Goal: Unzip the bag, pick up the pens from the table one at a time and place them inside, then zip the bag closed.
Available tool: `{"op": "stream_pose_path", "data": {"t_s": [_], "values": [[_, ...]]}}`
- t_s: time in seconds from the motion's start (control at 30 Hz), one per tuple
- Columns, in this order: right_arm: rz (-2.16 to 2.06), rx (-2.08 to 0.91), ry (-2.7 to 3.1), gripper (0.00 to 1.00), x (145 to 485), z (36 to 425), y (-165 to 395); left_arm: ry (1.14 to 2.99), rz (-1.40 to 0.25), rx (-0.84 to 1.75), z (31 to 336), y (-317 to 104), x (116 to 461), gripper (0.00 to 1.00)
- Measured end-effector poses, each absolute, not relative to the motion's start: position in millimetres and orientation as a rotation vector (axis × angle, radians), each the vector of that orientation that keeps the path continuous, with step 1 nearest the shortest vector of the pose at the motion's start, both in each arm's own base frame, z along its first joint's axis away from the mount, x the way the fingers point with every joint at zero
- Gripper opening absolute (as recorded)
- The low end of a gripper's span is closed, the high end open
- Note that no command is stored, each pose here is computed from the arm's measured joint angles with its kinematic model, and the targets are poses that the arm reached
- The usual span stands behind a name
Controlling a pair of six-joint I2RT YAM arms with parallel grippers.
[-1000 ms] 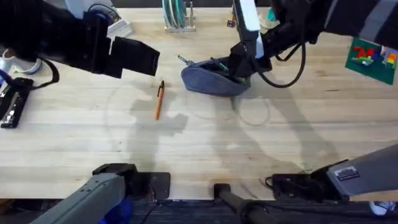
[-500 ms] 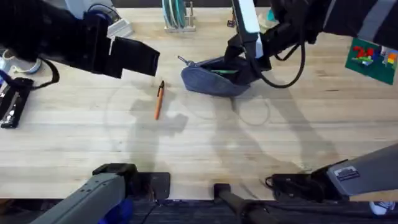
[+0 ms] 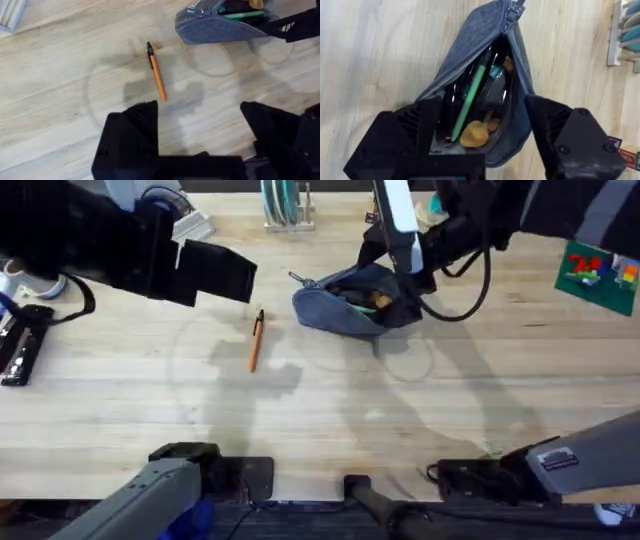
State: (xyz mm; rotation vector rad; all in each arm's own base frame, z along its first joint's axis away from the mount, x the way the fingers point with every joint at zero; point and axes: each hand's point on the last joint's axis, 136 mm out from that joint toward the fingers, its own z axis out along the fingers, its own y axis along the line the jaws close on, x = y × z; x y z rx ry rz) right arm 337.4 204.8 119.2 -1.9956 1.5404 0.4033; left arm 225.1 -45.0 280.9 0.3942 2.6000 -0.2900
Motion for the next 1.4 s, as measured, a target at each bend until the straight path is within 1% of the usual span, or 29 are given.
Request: {"op": "stream_pose_path", "data": {"t_s": [0.17, 0.27, 0.5, 0.8, 1.0, 1.17, 1.4], "values": [[0.421, -1.960, 1.591, 0.996, 337, 120, 205, 2.600, -0.290, 0.394, 281, -45, 225, 0.995], [0.428, -1.916, 1.633, 0.996, 338, 127, 205, 2.600, -0.290, 0.394, 281, -45, 225, 0.994], [0.397, -1.768, 1.719, 0.996, 338, 165, 202, 2.600, -0.290, 0.394, 281, -45, 225, 0.994], [0.324, -1.575, 1.851, 0.995, 335, 202, 188, 2.599, -0.290, 0.394, 281, -45, 225, 0.994], [0.257, -1.493, 1.896, 0.996, 321, 227, 174, 2.599, -0.290, 0.394, 281, -45, 225, 0.994], [0.251, -1.460, 1.946, 0.996, 306, 235, 165, 2.612, -0.293, 0.394, 280, -45, 223, 0.994], [0.176, -1.287, 2.075, 0.996, 305, 243, 147, 2.643, -0.270, 0.385, 276, -41, 218, 0.994]]}}
